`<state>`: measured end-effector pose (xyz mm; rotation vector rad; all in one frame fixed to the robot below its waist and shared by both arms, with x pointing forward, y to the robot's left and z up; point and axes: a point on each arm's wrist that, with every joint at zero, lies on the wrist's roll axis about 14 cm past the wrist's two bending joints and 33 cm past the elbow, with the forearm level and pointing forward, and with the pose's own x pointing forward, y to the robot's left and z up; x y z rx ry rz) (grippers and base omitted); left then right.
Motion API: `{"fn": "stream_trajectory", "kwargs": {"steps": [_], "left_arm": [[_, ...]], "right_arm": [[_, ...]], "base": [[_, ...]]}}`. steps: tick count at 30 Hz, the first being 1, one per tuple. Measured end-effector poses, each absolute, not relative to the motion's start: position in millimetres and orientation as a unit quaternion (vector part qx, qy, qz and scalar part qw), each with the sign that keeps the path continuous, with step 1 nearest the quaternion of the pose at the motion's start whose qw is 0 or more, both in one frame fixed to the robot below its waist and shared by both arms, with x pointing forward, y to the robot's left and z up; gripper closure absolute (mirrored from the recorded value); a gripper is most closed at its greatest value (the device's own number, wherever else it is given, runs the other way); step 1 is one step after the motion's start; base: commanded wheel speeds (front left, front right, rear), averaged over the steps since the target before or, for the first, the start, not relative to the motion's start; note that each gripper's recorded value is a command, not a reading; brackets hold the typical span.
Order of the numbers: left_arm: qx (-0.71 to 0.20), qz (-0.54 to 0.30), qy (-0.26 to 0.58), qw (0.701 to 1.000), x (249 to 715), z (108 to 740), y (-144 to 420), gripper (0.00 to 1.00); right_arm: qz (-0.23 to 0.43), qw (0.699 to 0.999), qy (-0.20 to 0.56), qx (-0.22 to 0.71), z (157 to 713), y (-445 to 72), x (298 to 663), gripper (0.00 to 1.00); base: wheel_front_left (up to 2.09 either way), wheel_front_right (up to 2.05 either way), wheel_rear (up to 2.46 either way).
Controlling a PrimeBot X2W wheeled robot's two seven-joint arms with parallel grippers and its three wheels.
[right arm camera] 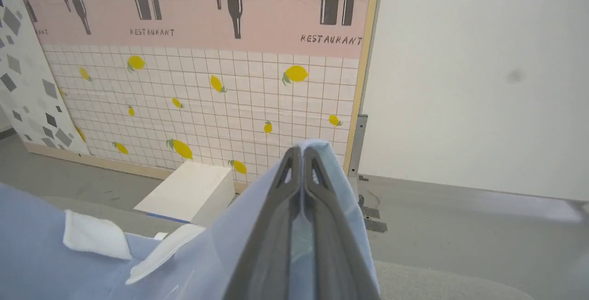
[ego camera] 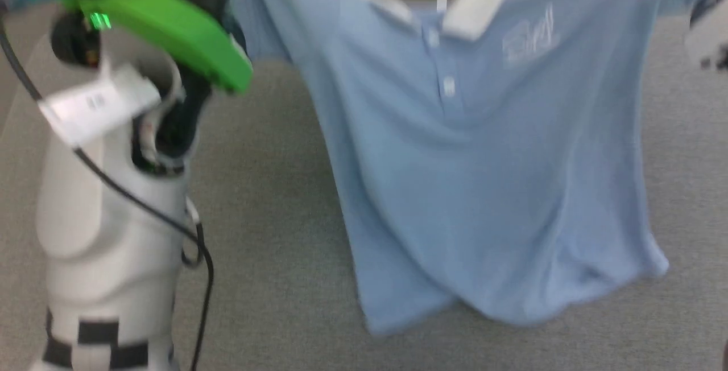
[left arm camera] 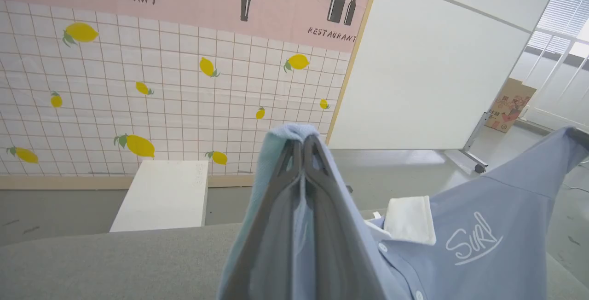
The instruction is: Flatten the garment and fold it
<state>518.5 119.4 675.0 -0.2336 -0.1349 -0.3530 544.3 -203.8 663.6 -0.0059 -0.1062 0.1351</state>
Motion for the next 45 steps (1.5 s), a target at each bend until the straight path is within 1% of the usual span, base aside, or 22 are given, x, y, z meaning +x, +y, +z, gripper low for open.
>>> {"fn": "stream_trajectory", "kwargs": {"steps": [3,6,9,12,16,19,22,26,32,35,39,41,45], "left_arm": [[-0.101,-0.163,-0.117,0.974,525.8,728.9,120.9,1.0],[-0.088,-0.141,-0.16,0.973,528.5,774.9,127.1,1.0],[-0.062,-0.114,-0.18,0.975,530.3,806.1,137.5,1.0],[-0.061,-0.111,-0.181,0.975,529.2,826.4,137.0,1.0],[-0.063,-0.13,-0.184,0.972,521.7,846.8,123.8,1.0],[-0.067,-0.142,-0.179,0.971,520.3,851.5,114.4,1.0],[-0.061,-0.147,-0.161,0.974,527.4,845.6,108.9,1.0],[-0.063,-0.151,-0.14,0.976,543.3,837.9,104.1,1.0],[-0.077,-0.149,-0.173,0.971,573.0,845.5,97.5,1.0],[-0.094,-0.14,-0.215,0.962,590.6,852.5,95.6,1.0],[-0.131,-0.128,-0.309,0.933,603.3,880.1,97.3,1.0],[-0.146,-0.124,-0.331,0.924,617.0,875.5,97.2,1.0],[-0.164,-0.113,-0.344,0.918,650.0,849.3,100.5,1.0]], "right_arm": [[0.068,0.992,-0.108,-0.017,720.0,-195.6,542.5,1.0],[0.05,0.987,-0.152,-0.024,766.5,-201.8,536.1,1.0],[0.024,0.984,-0.173,-0.033,798.7,-214.0,528.7,1.0],[0.004,0.984,-0.174,-0.044,816.2,-222.6,521.3,1.0],[-0.003,0.983,-0.176,-0.051,834.4,-224.1,510.8,1.0],[-0.003,0.984,-0.17,-0.056,841.7,-222.4,507.9,1.0],[-0.002,0.987,-0.151,-0.059,839.0,-221.2,514.3,1.0],[0.003,0.994,-0.104,-0.043,823.4,-220.1,532.4,1.0],[0.005,0.994,-0.102,-0.031,819.7,-218.9,566.7,1.0],[-0.003,0.992,-0.119,-0.032,819.5,-222.1,587.4,1.0],[-0.018,0.982,-0.184,-0.047,839.1,-225.9,609.4,1.0],[-0.024,0.979,-0.198,-0.053,831.8,-226.7,625.7,1.0],[-0.031,0.977,-0.202,-0.066,802.4,-228.4,659.2,1.0]], "base": [[0.0,0.0,0.0],[0.0,0.0,0.0],[0.0,0.0,0.0],[0.0,0.0,0.0],[0.0,0.0,0.0],[0.0,0.0,0.0],[0.0,0.0,0.0],[0.0,0.0,0.0],[0.0,0.0,0.0],[0.0,0.0,0.0],[0.0,0.0,0.0],[0.0,0.0,0.0],[0.0,0.0,0.0]]}}
